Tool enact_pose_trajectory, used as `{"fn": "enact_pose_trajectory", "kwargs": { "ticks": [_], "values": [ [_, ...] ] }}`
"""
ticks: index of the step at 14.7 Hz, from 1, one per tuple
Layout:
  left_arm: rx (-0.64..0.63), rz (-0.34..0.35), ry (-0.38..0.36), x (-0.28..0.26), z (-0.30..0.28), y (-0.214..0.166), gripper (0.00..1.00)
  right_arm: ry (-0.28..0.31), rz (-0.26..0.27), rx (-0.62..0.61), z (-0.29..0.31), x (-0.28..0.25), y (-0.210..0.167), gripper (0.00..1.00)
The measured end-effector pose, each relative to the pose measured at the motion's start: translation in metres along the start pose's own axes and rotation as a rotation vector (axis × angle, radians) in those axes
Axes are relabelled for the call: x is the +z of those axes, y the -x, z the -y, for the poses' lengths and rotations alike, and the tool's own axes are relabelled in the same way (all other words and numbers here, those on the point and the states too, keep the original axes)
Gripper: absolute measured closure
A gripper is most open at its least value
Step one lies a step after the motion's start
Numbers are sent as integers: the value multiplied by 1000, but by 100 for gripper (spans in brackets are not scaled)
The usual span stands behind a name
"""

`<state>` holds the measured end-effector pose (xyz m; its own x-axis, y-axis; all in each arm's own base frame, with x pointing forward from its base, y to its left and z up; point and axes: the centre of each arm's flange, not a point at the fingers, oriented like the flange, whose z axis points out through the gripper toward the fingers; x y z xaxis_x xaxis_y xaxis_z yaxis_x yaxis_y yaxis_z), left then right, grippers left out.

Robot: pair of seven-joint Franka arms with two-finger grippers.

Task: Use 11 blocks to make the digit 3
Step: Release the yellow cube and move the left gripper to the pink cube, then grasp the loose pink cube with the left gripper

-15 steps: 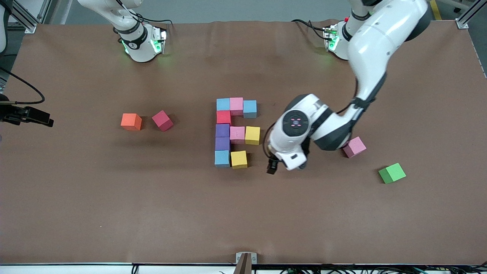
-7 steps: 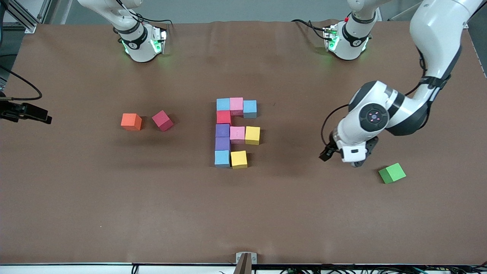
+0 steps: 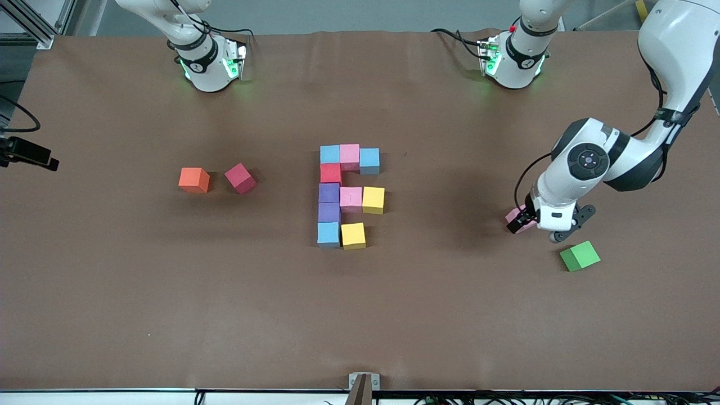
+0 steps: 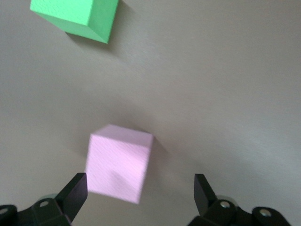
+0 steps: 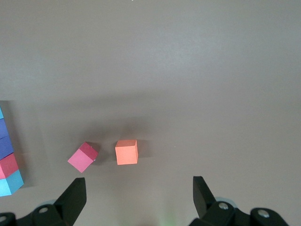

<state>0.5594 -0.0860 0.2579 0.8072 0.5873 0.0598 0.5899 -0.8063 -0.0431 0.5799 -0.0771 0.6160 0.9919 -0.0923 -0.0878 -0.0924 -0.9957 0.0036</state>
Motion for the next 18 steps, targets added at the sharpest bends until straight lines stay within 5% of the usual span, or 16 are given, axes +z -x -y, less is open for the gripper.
{"fn": "enact_pose_trajectory", "kwargs": {
  "ticks": [5, 18],
  "values": [
    [42, -15, 2, 13, 13, 1, 0, 3, -64, -6, 3, -3, -8, 0],
    [93, 0, 28, 47, 21, 6, 0, 3, -44, -6, 3, 1, -7, 0]
  ]
}}
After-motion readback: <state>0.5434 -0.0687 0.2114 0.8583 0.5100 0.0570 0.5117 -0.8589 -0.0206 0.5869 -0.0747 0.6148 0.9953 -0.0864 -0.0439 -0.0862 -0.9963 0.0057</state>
